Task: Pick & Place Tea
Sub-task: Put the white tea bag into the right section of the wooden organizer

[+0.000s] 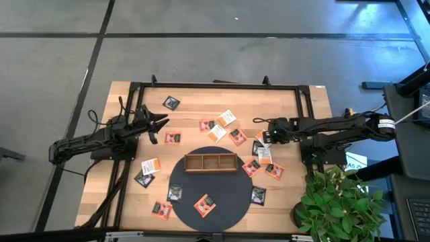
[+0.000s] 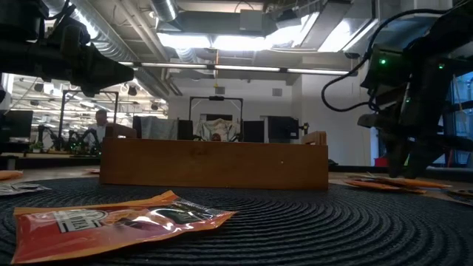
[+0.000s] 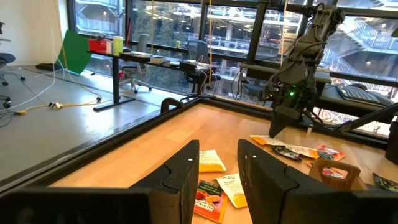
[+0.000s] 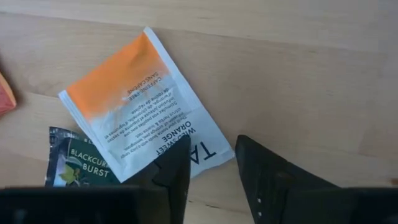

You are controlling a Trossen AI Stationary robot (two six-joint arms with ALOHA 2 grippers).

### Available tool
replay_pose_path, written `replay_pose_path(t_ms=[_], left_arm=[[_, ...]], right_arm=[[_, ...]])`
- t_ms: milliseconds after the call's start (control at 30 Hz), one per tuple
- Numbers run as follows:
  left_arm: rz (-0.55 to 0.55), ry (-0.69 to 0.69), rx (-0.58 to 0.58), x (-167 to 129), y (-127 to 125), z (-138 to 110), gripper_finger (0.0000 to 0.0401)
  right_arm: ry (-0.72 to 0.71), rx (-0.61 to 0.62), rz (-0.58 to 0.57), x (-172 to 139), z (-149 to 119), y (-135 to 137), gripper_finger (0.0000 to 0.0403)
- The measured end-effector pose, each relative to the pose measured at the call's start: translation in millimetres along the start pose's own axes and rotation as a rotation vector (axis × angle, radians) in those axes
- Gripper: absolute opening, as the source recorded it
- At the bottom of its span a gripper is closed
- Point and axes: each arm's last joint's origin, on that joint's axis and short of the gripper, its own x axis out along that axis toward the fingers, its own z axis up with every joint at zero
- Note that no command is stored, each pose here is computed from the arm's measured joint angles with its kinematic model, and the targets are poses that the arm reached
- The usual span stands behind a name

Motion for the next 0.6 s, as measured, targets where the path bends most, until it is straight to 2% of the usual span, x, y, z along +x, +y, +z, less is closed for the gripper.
replay_pose_path(t_ms=[333, 600], left_arm=[[0.000, 0.000, 0.000, 0.0, 0.0, 0.0, 0.0107], [0.000, 0.000, 0.000, 0.0, 0.0, 0.0, 0.0107]], right_arm=[[-0.004, -0.003, -0.030, 0.4, -0.7, -2.9, 0.0040], [-0.022, -0.118, -0.036, 0.8, -0.8, -2.7, 0.0027]])
